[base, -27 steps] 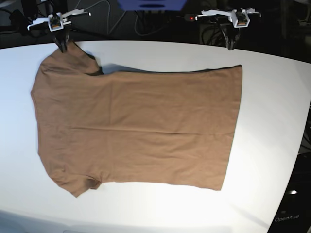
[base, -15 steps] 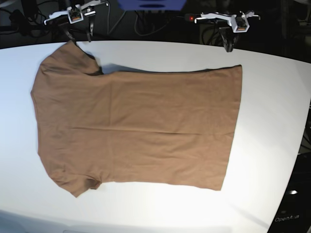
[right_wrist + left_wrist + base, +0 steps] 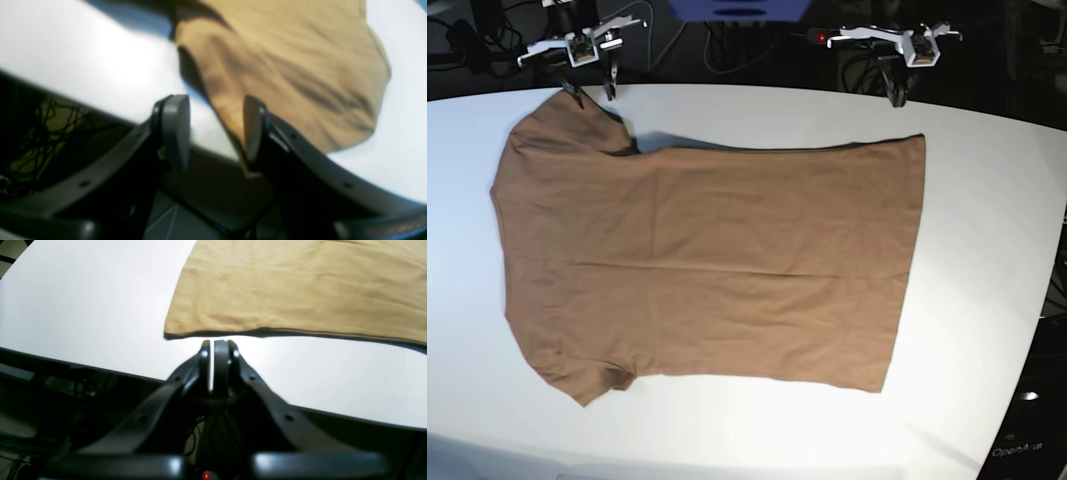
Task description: Fold the T-shirt properly
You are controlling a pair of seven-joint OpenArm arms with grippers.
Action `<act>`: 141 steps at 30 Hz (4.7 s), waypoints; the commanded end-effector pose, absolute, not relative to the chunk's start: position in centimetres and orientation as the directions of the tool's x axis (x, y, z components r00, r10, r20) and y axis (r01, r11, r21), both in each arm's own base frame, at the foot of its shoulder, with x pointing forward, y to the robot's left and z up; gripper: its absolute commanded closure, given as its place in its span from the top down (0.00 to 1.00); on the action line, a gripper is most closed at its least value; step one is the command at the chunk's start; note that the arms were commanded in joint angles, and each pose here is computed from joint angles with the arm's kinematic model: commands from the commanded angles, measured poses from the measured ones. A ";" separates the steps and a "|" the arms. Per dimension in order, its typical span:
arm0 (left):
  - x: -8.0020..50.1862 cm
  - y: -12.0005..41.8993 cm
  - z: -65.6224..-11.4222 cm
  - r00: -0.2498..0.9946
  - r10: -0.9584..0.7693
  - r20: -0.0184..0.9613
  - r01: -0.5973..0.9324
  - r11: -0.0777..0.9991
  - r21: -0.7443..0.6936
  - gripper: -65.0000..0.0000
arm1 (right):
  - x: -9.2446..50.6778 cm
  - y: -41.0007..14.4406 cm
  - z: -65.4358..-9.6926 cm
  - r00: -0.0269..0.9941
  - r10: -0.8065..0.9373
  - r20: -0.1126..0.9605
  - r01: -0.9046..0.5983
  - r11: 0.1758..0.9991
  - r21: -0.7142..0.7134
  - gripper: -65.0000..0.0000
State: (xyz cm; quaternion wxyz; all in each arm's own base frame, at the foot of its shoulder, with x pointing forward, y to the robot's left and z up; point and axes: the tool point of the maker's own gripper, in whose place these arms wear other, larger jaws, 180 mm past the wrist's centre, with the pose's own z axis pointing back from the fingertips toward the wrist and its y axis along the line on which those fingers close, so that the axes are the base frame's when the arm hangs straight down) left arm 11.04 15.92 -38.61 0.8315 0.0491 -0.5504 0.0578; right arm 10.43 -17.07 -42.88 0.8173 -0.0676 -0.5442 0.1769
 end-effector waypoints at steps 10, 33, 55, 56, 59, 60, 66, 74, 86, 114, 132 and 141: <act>10.8 17.3 -37.7 0.362 0.019 0.932 -0.175 0.983 0.048 0.02 | 11.1 -17.9 -42.6 0.322 0.381 0.867 -0.219 0.921 -0.324 0.41; 11.7 17.3 -37.6 0.345 0.020 0.939 -0.176 0.983 0.043 0.02 | 10.5 -21.0 -43.8 0.373 0.400 0.837 -0.171 0.917 -0.362 0.41; 11.5 19.0 -37.5 0.346 -0.002 0.938 -0.205 0.976 0.078 0.02 | 8.4 -20.6 -45.0 0.407 0.452 0.794 -0.243 0.891 -0.383 0.40; 11.4 19.1 -37.5 0.346 -0.005 0.938 -0.208 0.975 0.082 0.02 | 8.1 -20.7 -45.5 0.420 0.449 0.788 -0.245 0.893 -0.378 0.40; 11.4 19.4 -37.4 0.345 -0.009 0.938 -0.212 0.973 0.087 0.02 | 7.4 -20.7 -46.7 0.444 0.453 0.773 -0.260 0.891 -0.373 0.40; 11.4 19.4 -37.4 0.345 -0.009 0.938 -0.212 0.973 0.087 0.02 | 7.3 -20.6 -47.1 0.445 0.469 0.763 -0.276 0.882 -0.381 0.40; 12.1 19.4 -37.2 0.329 -0.009 0.944 -0.214 0.973 0.084 0.02 | 6.5 -19.6 -48.4 0.453 0.515 0.728 -0.334 0.855 -0.397 0.40; 12.0 19.4 -37.2 0.331 -0.009 0.944 -0.214 0.973 0.084 0.02 | 6.5 -19.4 -48.8 0.444 0.555 0.704 -0.376 0.828 -0.416 0.41; 11.9 19.4 -37.3 0.334 -0.009 0.943 -0.214 0.973 0.084 0.02 | 4.9 -19.0 -51.4 0.468 0.600 0.649 -0.457 0.793 -0.404 0.40; 11.9 20.1 -37.2 0.333 -0.017 0.943 -0.227 0.969 0.098 0.02 | 7.0 -18.1 -40.0 0.221 0.439 0.871 -0.255 0.888 -0.383 0.41; 11.9 20.1 -37.2 0.334 -0.019 0.943 -0.226 0.969 0.099 0.02 | 12.1 -21.2 -33.8 0.248 -0.073 0.966 -0.003 0.997 0.076 0.41; 11.8 20.1 -37.4 0.340 -0.022 0.940 -0.223 0.969 0.103 0.02 | 13.8 -23.1 -31.8 0.330 -0.340 0.881 0.042 0.937 0.346 0.41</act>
